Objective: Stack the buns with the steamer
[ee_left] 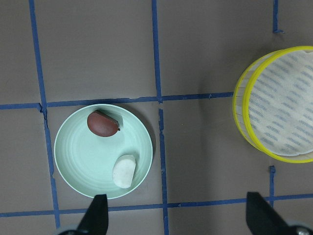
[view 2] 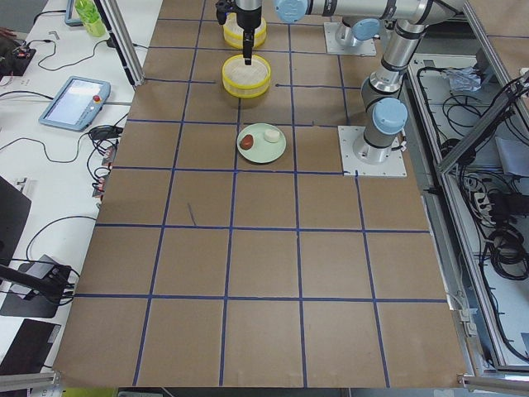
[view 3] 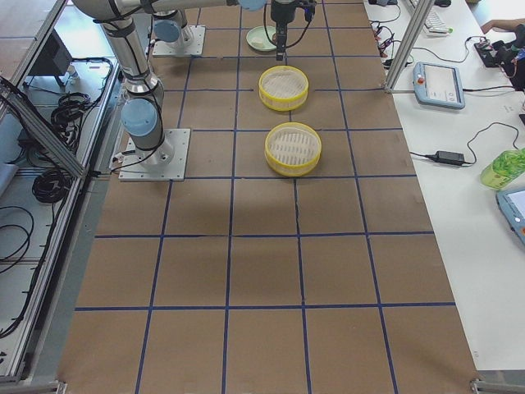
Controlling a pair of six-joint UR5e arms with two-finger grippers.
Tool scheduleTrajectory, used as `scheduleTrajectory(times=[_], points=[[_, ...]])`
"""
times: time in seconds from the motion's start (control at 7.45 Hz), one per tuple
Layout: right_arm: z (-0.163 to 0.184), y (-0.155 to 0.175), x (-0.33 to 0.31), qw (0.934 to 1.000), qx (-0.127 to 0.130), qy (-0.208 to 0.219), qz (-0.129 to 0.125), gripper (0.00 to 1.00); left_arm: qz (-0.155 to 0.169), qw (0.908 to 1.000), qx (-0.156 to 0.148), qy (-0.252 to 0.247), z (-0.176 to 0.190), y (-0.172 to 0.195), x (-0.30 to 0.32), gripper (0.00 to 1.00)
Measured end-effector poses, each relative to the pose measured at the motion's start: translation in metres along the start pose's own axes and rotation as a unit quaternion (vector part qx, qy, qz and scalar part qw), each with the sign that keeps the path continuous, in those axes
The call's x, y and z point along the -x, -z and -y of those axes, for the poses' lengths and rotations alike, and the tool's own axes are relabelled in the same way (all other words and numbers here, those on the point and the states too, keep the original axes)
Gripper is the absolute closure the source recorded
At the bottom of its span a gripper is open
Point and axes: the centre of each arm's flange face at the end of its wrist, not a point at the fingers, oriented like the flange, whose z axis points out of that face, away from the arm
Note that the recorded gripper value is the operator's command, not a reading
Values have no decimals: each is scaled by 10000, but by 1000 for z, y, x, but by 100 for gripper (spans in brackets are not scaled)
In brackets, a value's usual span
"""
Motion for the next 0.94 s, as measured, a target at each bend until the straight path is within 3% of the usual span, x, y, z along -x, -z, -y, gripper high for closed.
scheduleTrajectory(times=[0.54,0.94], points=[[3,-1,-8,10000,3,52,-3,0,19,10000,69,8,-5,-2,1,0],[25,-8,-90,9999,125,-94,31,0,140,9993,348,-56,-17,-28,8,1]])
